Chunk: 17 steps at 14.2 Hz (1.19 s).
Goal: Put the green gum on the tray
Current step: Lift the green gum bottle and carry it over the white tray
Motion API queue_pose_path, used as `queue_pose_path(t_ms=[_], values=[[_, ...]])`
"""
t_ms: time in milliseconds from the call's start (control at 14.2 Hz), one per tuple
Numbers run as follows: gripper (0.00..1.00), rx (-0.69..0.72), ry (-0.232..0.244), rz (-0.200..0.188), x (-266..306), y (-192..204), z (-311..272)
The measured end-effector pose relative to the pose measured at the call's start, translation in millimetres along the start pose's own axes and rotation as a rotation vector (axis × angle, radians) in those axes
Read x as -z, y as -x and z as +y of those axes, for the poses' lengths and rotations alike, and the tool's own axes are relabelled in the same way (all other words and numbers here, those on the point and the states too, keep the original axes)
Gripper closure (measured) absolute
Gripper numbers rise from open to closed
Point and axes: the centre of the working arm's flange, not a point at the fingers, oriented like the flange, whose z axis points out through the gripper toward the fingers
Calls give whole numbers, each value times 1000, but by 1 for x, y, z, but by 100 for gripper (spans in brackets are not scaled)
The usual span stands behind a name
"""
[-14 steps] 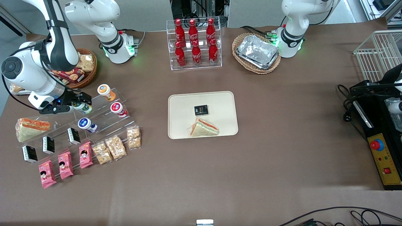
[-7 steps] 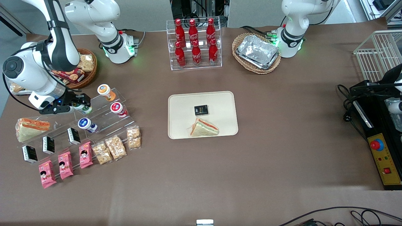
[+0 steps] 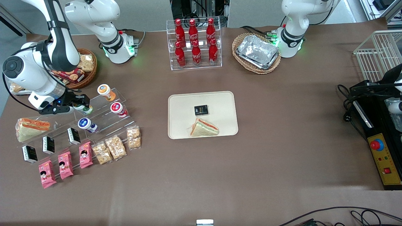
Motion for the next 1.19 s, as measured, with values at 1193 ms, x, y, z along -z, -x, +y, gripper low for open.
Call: queue_pose_path(t_ms=[1193], values=[[42, -54, -36, -105, 221, 5, -103]])
